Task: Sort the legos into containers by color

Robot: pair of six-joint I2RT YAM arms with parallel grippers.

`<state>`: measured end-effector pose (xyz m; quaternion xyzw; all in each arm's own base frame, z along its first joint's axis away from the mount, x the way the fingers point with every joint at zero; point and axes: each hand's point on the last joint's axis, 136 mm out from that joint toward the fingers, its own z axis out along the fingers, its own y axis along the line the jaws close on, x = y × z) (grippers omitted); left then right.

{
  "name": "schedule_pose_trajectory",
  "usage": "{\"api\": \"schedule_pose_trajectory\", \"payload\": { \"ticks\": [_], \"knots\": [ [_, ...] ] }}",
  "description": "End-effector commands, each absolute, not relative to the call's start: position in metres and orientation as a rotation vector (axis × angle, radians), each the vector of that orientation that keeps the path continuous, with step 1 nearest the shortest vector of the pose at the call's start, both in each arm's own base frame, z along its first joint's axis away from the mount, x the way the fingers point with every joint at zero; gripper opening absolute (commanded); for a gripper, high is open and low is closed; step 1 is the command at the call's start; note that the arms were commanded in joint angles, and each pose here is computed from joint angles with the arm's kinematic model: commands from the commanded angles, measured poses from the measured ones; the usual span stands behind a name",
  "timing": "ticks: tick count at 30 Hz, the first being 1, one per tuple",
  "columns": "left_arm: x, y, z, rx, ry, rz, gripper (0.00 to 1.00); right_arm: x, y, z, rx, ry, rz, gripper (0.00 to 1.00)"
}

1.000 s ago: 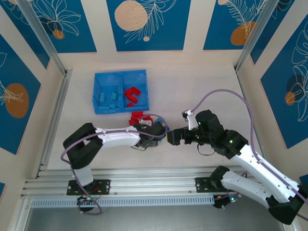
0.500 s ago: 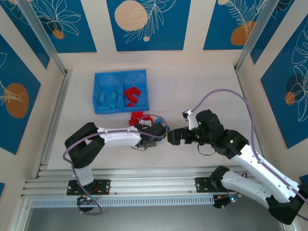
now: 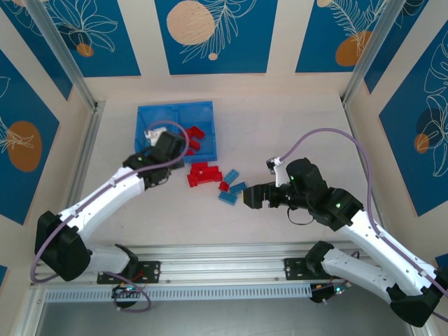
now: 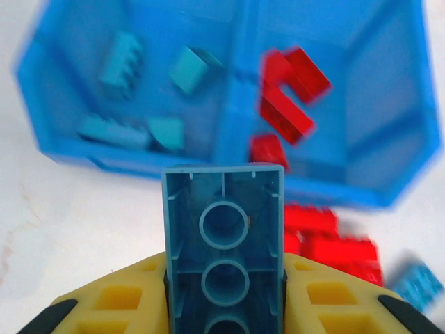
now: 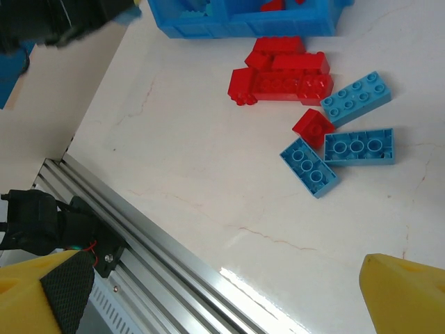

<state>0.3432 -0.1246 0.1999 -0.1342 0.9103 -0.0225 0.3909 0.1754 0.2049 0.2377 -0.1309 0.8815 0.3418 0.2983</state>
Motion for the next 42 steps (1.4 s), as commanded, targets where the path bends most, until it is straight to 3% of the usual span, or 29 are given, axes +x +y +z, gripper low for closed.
{"api": "schedule_pose_trajectory", "payload": {
  "ticks": [1,6,12,18,23,28,32,34,37,42],
  "knots": [
    [0.379,-0.101,0.205,-0.281,2.335,0.004,0.25,0.176,0.205,0.255,-0.319,2.302,0.947,1.0],
    [0.438,-0.069,0.173,-0.399,2.415,-0.006,0.25,0.171,0.201,0.26,-0.299,2.304,0.957,0.99],
    [0.483,-0.072,0.135,-0.399,2.538,-0.051,0.38,0.16,0.19,0.265,-0.268,2.302,0.966,1.0],
    [0.488,-0.062,0.132,-0.481,2.54,-0.057,0.58,0.152,0.181,0.263,-0.228,2.299,0.976,0.99],
    [0.469,-0.062,0.173,-0.49,2.475,-0.116,0.59,0.154,0.179,0.26,-0.216,2.292,0.965,1.0],
    [0.412,-0.1,0.259,-0.285,2.311,-0.309,0.59,0.172,0.181,0.246,-0.2,2.308,0.875,0.99],
    [0.335,-0.173,0.312,0.245,2.146,-0.473,0.59,0.191,0.192,0.227,-0.232,2.361,0.792,1.0],
    [0.274,-0.214,0.321,0.624,2.038,-0.646,0.64,0.202,0.202,0.212,-0.262,2.405,0.754,1.0],
    [0.197,-0.236,0.306,0.995,1.952,-0.767,0.68,0.215,0.217,0.183,-0.33,2.486,0.69,1.0],
    [0.148,-0.226,0.256,1.235,2.001,-0.687,0.73,0.233,0.239,0.136,-0.409,2.628,0.564,0.96]
  ]
}}
